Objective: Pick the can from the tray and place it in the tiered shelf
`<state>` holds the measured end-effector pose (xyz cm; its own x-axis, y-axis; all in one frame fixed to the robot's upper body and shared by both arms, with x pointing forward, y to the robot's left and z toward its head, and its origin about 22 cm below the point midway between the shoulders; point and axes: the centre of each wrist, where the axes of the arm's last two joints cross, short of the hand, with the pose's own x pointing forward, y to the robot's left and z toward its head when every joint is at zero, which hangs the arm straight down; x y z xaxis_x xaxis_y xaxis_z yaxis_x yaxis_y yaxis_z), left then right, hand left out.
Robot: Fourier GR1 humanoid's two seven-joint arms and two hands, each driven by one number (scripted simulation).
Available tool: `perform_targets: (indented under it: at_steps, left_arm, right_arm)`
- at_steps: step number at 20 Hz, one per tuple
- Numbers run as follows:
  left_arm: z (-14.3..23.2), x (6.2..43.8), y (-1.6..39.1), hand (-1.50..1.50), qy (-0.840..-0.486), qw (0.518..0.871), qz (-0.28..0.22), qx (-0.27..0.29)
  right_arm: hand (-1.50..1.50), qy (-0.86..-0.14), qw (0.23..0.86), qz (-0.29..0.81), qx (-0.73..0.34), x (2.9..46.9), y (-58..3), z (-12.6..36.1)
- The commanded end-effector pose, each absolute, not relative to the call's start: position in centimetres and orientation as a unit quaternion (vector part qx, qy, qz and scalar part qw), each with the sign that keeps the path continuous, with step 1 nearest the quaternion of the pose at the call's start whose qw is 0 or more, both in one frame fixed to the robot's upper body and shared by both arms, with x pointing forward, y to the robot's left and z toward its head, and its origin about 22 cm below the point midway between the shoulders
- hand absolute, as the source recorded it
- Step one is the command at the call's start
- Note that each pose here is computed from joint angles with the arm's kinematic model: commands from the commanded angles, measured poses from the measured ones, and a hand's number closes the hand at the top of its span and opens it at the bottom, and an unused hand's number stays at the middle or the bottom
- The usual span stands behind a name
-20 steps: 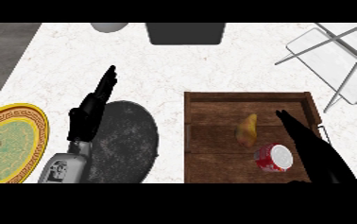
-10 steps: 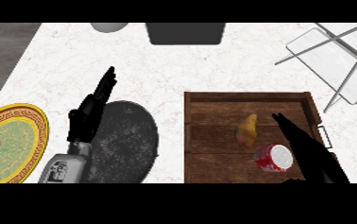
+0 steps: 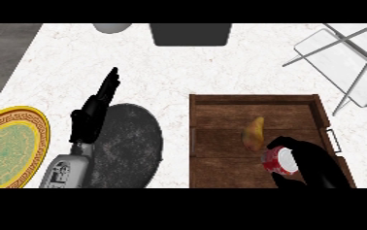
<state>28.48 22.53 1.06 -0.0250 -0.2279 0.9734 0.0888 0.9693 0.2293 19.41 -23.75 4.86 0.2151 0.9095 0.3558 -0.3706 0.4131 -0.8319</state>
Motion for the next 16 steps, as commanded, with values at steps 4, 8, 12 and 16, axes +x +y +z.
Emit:
perform_targets:
  at_steps: [4, 8, 12, 16]
  left_arm:
    - [1.8, 28.8, 21.5, 0.0, -0.707, 0.698, -0.11, 0.042]
    - [0.4, 27.3, 23.1, 0.0, -0.709, 0.694, -0.116, 0.047]
    - [1.9, 28.5, 22.1, 0.0, -0.71, 0.693, -0.119, 0.042]
    - [2.3, 28.4, 21.4, 0.0, -0.717, 0.683, -0.133, 0.036]
  right_arm:
    - [1.5, -0.462, 0.677, 0.472, -0.324, 17.9, -24.1, 2.4]
    - [1.5, -0.471, 0.676, 0.462, -0.327, 17.6, -21.4, 4.0]
    - [1.5, -0.435, 0.747, 0.323, -0.385, 23.3, -20.7, 5.5]
    - [1.5, -0.355, 0.795, 0.145, -0.471, 25.5, -22.5, 5.7]
